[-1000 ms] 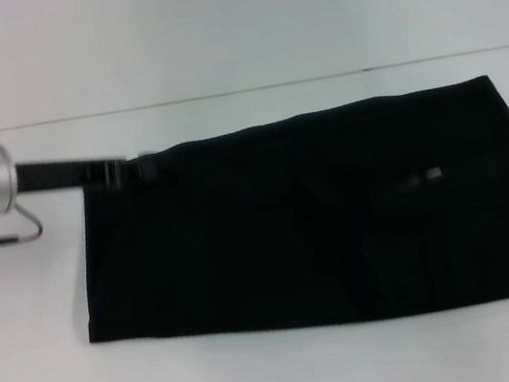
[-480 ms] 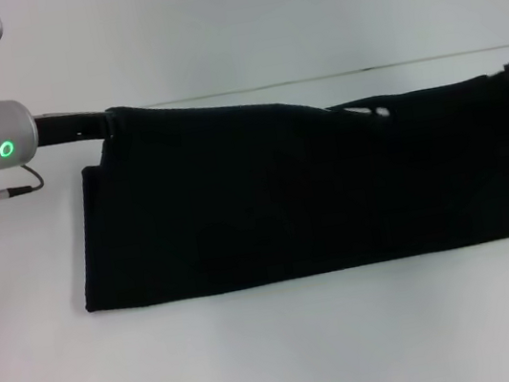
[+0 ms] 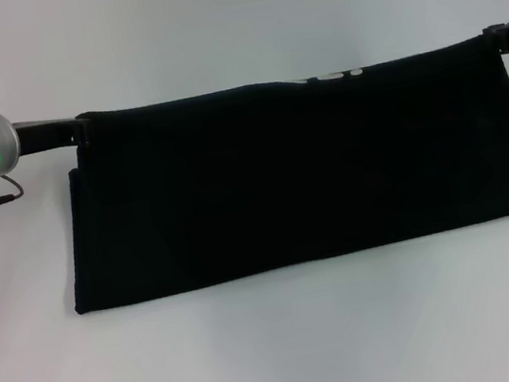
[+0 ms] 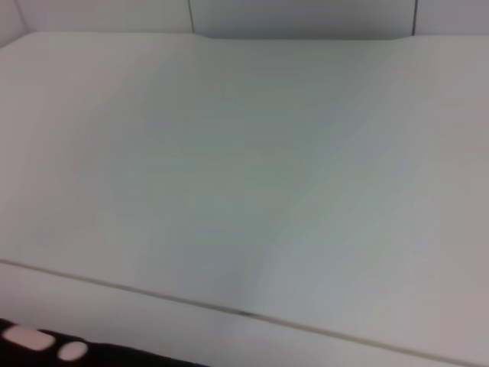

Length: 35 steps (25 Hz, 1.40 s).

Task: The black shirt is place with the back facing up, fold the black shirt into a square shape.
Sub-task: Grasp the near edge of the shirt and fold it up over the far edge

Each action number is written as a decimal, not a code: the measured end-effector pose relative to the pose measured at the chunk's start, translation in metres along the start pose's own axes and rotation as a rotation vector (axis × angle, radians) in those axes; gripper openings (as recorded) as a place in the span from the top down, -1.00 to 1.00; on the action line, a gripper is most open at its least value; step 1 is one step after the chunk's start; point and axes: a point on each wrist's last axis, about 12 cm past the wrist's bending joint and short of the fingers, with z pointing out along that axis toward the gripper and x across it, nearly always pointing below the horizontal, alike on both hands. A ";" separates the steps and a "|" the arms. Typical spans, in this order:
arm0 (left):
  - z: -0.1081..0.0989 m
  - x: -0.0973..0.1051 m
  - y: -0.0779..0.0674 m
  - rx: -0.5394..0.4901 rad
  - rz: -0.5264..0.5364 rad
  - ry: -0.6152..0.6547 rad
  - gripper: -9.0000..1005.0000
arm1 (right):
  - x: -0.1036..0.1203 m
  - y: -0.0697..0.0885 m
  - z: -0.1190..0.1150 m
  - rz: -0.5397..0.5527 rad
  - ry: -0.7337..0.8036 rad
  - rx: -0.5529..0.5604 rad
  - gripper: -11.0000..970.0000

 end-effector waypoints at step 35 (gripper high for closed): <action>-0.001 0.013 0.007 -0.042 -0.043 -0.009 0.97 | -0.016 0.026 0.021 -0.137 -0.006 0.046 0.97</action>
